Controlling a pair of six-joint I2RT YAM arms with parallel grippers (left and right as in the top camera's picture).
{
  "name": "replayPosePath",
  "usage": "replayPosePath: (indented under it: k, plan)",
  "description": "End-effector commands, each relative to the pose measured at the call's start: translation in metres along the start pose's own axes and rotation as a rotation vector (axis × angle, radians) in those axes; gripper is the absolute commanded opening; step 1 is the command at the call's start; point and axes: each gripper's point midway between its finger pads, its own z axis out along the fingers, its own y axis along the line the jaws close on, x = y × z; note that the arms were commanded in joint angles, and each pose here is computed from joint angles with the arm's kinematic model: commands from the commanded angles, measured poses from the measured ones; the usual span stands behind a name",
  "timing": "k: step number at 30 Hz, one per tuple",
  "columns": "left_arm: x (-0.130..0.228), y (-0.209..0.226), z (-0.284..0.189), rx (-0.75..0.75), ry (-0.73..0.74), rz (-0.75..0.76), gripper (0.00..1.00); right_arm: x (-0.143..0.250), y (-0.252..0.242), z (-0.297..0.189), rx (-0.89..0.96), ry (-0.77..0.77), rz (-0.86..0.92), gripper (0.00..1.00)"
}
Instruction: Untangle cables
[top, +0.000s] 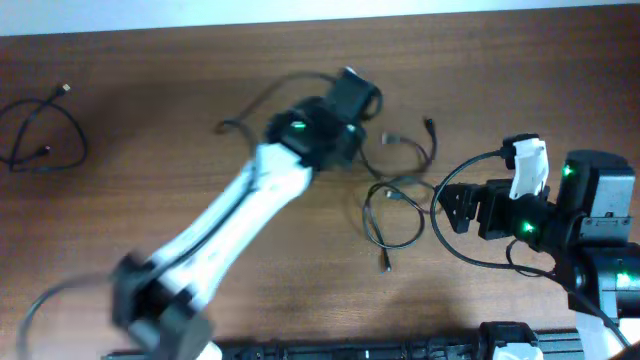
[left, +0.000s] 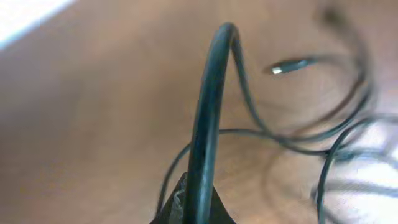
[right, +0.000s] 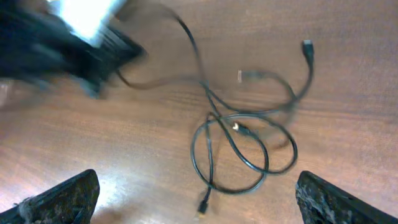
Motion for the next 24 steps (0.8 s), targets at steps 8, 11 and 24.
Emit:
replayPosePath:
  k: [8, 11, 24]
  plan:
    - [-0.086, 0.119, -0.262, -0.067, -0.799, -0.283, 0.00, 0.022, 0.010, 0.005, -0.070, 0.112, 0.077, 0.98]
    - [-0.082, 0.159, -0.282, -0.259, -0.844, -0.330, 0.00, 0.025, 0.013, 0.006, -0.088, 0.130, 0.113, 0.98]
    - [-0.032, 0.347, -0.230, -0.640, -0.734, -0.567, 0.00, 0.030, -0.004, 0.035, -0.068, 0.255, 0.222, 0.98]
